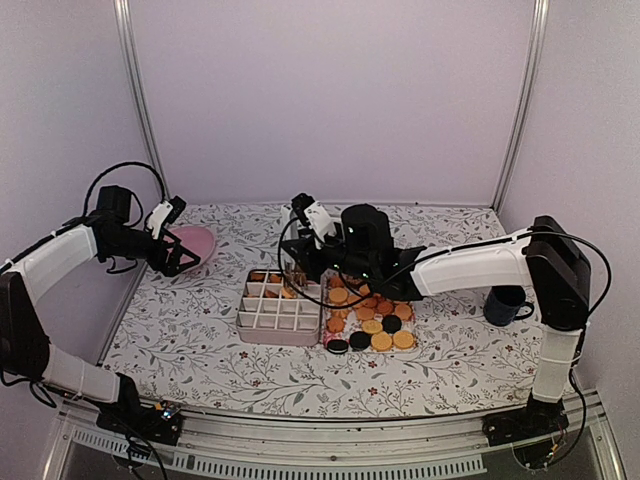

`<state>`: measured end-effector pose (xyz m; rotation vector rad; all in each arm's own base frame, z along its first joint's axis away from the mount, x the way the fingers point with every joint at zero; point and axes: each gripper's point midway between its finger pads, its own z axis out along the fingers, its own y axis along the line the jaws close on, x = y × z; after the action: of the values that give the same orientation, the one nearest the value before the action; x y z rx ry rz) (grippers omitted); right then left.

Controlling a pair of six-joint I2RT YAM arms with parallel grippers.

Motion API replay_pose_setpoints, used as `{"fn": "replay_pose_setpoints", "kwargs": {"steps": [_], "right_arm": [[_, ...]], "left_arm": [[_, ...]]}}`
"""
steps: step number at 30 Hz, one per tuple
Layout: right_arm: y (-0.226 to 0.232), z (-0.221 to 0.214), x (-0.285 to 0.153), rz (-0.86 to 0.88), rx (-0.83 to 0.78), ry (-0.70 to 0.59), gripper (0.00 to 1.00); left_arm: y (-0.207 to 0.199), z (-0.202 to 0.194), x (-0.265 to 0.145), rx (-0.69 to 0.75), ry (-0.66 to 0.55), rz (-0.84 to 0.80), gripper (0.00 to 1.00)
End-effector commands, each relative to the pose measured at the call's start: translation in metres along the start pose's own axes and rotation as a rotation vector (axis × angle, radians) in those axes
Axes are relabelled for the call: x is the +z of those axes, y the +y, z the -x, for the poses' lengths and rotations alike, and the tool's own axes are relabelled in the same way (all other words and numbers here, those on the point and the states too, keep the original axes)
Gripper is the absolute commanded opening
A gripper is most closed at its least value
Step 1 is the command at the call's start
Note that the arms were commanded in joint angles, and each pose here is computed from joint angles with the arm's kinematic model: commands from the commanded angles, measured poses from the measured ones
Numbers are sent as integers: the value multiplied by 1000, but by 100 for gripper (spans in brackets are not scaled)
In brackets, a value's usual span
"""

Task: Pack the cookies
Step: Adjust the fake cookies in the empty pocket of the box.

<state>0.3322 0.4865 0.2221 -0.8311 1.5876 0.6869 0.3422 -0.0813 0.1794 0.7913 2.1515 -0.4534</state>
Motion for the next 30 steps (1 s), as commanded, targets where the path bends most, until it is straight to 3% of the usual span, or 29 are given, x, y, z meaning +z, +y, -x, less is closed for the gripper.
{"fn": "replay_pose_setpoints", "kwargs": {"steps": [1,11,30], "right_arm": [[3,5,5,30,22,-23,34],[6,21,-5,46,27,-50,13],[32,31,-8,46,-110,-36,7]], "left_arm": [[1,5,-6,17,-17,11,99],[2,7,-5,15,-18,9,99],[2,7,-5,12,-18,12,99]]}}
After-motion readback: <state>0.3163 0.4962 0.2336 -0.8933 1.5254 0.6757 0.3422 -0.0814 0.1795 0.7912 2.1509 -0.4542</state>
